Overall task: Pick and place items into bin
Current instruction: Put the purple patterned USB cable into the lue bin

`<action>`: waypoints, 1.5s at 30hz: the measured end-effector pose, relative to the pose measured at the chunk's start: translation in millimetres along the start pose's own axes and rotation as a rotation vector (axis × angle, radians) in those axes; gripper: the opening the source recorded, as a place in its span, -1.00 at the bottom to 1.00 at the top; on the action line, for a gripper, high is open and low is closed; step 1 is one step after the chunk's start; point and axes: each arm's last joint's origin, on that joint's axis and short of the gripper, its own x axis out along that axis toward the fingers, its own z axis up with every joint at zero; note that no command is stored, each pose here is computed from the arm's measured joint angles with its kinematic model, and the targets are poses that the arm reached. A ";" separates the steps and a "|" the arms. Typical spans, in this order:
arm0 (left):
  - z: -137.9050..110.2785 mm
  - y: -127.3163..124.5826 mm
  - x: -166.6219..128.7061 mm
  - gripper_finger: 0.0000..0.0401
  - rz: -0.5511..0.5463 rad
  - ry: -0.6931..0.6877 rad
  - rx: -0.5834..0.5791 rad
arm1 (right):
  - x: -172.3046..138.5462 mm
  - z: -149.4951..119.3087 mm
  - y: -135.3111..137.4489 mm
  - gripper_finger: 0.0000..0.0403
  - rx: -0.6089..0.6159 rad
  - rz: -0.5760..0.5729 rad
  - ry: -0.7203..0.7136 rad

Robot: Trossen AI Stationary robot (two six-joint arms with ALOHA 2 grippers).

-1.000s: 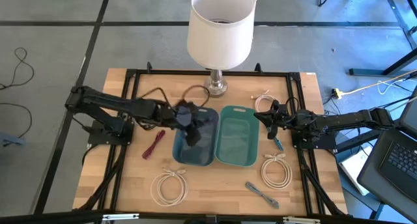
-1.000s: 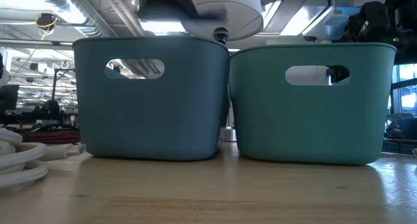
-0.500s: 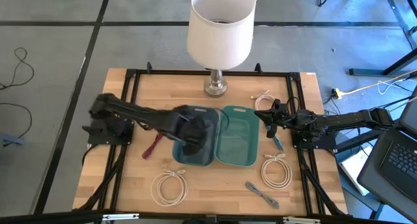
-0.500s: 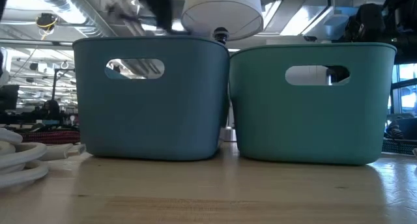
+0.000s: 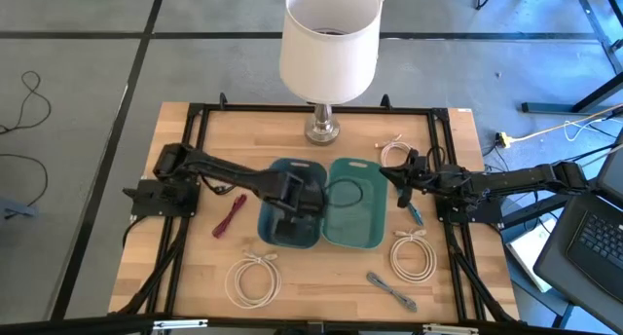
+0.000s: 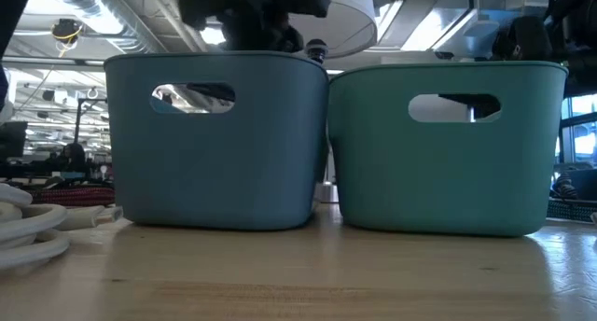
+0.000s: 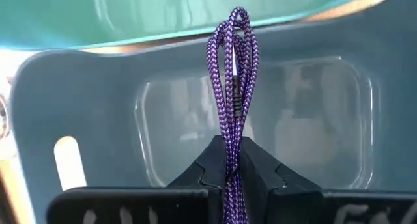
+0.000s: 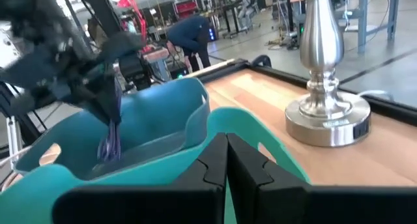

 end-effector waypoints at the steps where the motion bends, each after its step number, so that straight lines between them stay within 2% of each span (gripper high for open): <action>1: -3.1 3.9 0.8 -0.90 -0.009 0.005 -0.010 | 0.0 -0.3 -0.1 -0.95 -0.001 -0.001 0.003; 6: -18.5 19.1 11.1 -0.90 -0.083 -0.057 -0.020 | 0.0 -0.3 -0.1 -0.95 -0.001 -0.001 0.004; 10: -29.5 23.9 33.3 -0.90 -0.161 -0.110 -0.011 | 0.0 -0.2 0.0 -0.95 0.000 -0.001 0.002; 15: -42.8 29.9 49.9 -0.90 -0.166 -0.079 -0.038 | 0.0 -0.1 0.0 -0.95 0.004 0.000 0.001; 20: -50.1 34.3 65.0 -0.90 -0.211 -0.113 -0.058 | 0.0 0.0 0.0 -0.95 0.021 0.000 0.001; 27: -56.3 37.4 75.3 -0.89 -0.201 -0.124 -0.088 | 0.0 -0.2 -0.1 -0.95 0.025 -0.001 0.003; 36: -54.5 37.0 75.1 -0.62 -0.190 -0.145 -0.043 | 0.0 -0.3 0.0 -0.95 0.025 -0.001 0.003; 45: -54.7 39.1 75.4 -0.31 -0.088 -0.122 -0.043 | 0.0 -0.3 -0.1 -0.95 0.025 -0.001 0.003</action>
